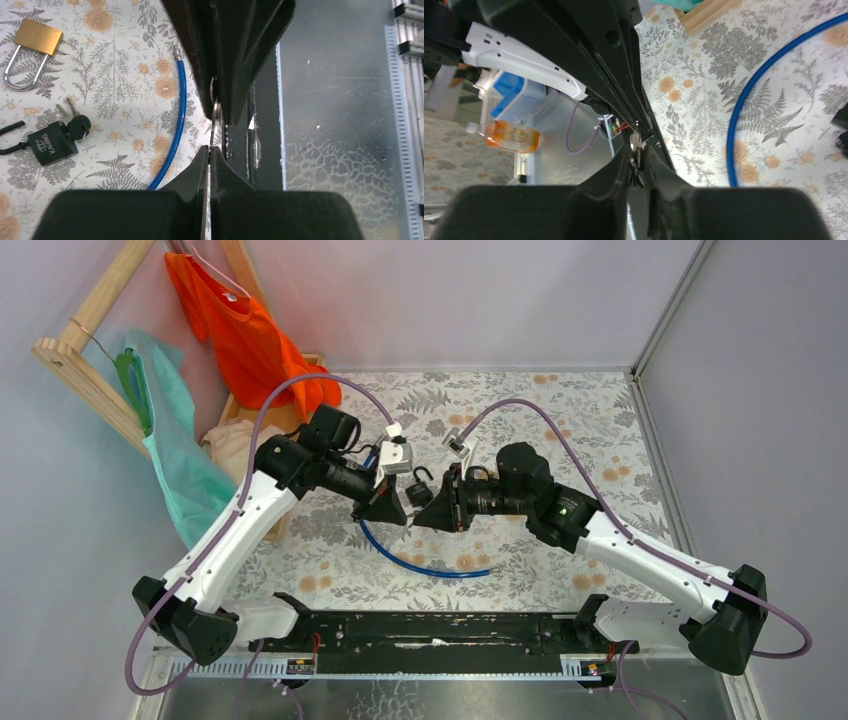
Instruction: Unlock with the key
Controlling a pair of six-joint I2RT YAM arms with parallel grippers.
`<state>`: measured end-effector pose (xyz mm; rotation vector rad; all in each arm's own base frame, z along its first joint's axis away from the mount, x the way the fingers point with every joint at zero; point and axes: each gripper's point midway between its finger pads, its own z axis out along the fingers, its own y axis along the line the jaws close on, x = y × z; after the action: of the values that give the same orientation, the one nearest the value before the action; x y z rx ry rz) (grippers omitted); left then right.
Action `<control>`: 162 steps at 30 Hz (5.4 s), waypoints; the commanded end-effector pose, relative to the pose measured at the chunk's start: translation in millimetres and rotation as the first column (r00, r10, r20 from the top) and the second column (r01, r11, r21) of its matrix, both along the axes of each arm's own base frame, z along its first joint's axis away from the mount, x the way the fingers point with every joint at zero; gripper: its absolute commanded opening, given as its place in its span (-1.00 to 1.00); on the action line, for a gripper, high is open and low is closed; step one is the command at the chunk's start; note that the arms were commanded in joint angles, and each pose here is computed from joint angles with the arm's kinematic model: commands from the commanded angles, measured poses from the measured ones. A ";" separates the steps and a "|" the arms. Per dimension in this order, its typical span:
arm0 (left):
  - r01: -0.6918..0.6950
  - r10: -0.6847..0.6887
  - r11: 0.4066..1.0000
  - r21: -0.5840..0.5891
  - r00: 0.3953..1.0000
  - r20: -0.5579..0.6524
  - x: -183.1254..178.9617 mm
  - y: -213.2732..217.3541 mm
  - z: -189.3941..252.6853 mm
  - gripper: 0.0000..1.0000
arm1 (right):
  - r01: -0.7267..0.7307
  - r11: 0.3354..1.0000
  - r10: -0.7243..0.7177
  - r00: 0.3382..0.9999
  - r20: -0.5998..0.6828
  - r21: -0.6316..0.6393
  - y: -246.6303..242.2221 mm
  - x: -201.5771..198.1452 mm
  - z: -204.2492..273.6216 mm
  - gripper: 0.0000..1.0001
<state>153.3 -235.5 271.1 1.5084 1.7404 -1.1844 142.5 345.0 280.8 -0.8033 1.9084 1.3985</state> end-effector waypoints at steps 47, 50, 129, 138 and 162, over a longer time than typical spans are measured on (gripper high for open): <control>0.108 -0.046 0.986 0.126 -0.554 0.831 18.4 1.6 97.4 -1.00 | -0.057 0.870 0.212 0.940 -0.267 0.489 1.2 4.6 80.6 -0.19; 0.116 -0.040 0.983 0.142 -0.621 0.783 13.4 0.1 97.5 -1.00 | -0.032 0.853 0.203 0.940 -0.275 0.521 2.5 10.0 83.1 -0.24; 0.295 -0.519 0.837 0.460 0.693 0.501 228.1 -107.5 -204.4 0.03 | 0.732 0.662 -0.743 0.614 -0.267 -0.160 -198.7 80.9 -33.4 -1.00; 0.296 -0.523 0.830 0.474 0.708 0.474 236.2 -114.0 -232.5 0.01 | 0.746 0.643 -0.762 0.600 -0.243 -0.173 -203.7 81.7 -29.3 -1.00; -0.128 -0.275 0.790 0.600 0.800 0.533 179.5 -98.6 -203.5 -1.00 | 0.763 0.627 -0.778 0.605 -0.171 -0.154 -211.0 80.4 -14.5 -1.00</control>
<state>336.9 -330.2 27.7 2.2422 1.5429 -0.1884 221.5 136.4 240.0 0.2685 2.1774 0.8818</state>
